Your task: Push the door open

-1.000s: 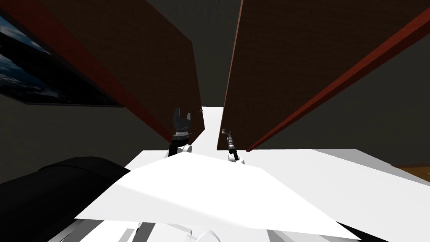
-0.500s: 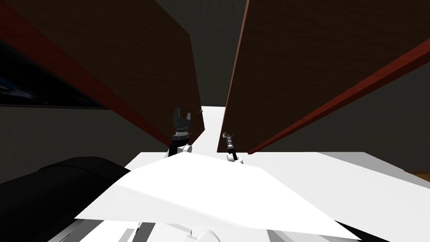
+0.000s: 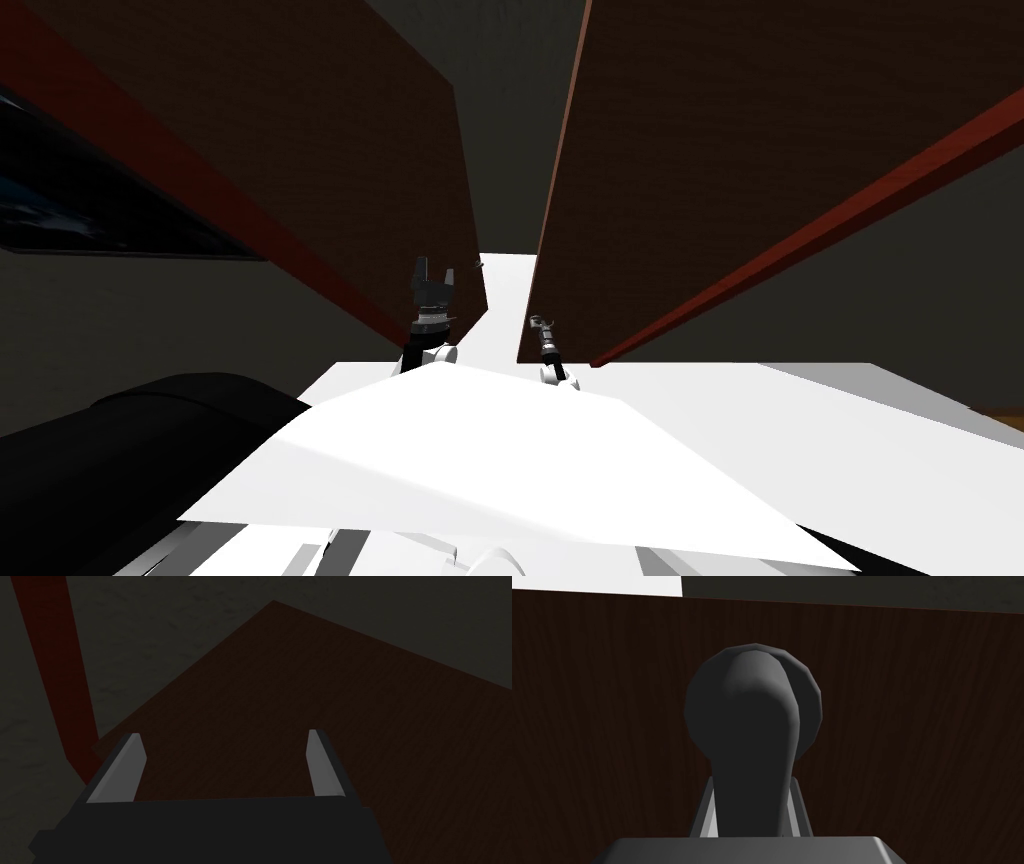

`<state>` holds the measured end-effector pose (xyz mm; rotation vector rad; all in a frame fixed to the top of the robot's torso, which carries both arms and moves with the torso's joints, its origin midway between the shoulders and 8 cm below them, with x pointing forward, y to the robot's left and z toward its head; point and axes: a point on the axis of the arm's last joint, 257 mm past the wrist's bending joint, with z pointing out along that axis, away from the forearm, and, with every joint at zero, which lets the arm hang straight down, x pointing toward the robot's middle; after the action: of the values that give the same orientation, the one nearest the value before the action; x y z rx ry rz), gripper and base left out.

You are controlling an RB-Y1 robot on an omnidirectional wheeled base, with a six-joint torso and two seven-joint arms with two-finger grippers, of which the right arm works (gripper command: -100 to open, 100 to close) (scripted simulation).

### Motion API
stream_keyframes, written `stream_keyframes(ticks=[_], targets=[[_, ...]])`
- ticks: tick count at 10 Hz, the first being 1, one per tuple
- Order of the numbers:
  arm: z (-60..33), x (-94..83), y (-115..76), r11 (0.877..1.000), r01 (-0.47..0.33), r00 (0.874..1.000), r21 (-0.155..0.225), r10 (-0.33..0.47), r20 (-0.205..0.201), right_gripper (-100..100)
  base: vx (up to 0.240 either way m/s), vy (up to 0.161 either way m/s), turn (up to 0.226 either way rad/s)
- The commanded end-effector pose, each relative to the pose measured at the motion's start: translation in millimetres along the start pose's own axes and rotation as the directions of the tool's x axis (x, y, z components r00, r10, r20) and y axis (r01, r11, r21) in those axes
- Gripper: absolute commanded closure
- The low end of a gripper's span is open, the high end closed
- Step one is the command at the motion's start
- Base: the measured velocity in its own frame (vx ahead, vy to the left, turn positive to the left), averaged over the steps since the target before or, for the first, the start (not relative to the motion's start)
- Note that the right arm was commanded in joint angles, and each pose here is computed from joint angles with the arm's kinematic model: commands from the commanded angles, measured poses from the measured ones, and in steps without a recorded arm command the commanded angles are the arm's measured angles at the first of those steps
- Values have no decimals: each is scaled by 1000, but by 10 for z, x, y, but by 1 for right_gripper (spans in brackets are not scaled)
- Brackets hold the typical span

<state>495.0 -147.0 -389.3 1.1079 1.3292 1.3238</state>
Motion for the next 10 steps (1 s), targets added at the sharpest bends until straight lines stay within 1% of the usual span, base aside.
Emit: stream_keyframes(ticks=[1,3,4,5,6,7,8,10], targets=[[-8,-123,-7,1000,10,1000,2,-10,14,100,112,33,-51],[-16,-239,-12,1000,18,999,4,-18,28,100,153,101,-69],[-16,-239,-12,1000,18,999,4,-18,28,100,98,58,-30],[-24,-339,-14,1000,24,999,5,-24,42,100,116,40,-36],[-27,-373,-15,1000,26,999,5,-26,46,100,157,59,-53],[-27,-373,-15,1000,26,999,5,-26,46,100,117,46,-16],[-111,-383,-166,999,26,998,43,-28,48,100,59,16,0],[-99,-382,-145,999,26,998,38,-28,48,100,-2,0,8]])
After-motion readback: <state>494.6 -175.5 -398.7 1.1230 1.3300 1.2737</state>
